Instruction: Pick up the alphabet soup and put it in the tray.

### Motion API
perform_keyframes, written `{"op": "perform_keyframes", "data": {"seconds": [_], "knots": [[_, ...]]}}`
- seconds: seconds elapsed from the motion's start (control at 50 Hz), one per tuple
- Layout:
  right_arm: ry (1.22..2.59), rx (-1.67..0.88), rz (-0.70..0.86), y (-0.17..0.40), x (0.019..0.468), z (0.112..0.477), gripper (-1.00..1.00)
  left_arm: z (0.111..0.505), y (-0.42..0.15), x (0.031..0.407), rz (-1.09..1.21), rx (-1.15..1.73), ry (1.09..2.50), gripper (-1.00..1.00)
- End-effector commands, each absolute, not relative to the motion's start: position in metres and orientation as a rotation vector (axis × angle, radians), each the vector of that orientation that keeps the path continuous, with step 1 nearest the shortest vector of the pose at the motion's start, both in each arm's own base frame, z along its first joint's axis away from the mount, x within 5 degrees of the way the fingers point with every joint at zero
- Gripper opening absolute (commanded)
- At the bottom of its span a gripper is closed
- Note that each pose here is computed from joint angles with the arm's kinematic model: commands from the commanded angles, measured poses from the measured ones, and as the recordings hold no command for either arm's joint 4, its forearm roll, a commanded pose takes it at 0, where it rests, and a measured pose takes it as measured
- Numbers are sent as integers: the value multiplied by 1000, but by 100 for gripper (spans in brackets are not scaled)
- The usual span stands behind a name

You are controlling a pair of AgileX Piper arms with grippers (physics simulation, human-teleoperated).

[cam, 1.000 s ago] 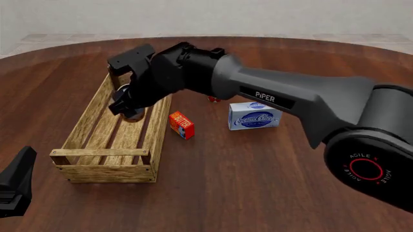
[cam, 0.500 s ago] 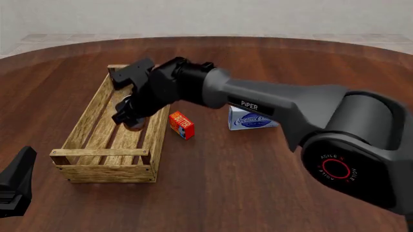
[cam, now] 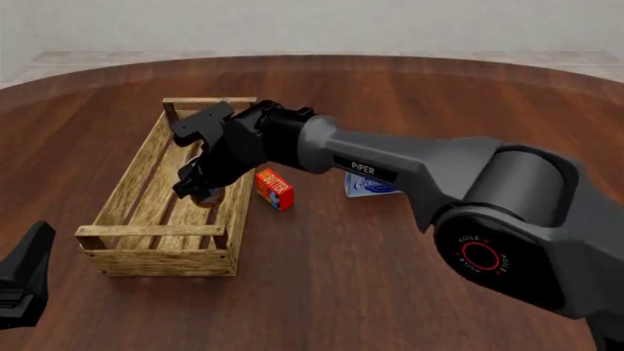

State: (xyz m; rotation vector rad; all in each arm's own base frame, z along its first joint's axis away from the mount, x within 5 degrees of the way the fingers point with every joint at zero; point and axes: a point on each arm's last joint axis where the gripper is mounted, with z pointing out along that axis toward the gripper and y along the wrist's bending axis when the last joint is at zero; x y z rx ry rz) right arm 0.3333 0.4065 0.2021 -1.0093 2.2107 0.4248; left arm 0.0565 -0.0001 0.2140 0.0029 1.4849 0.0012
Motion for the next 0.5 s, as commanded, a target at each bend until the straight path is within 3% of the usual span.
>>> {"op": "perform_keyframes", "data": {"seconds": [0.02, 0.5], "knots": [[2224, -982, 429, 406, 338, 200, -100, 214, 0, 57, 3, 2, 1484, 100], [2245, -984, 416, 409, 345, 190, -100, 215, 0, 56, 3, 3, 1484, 100]]}}
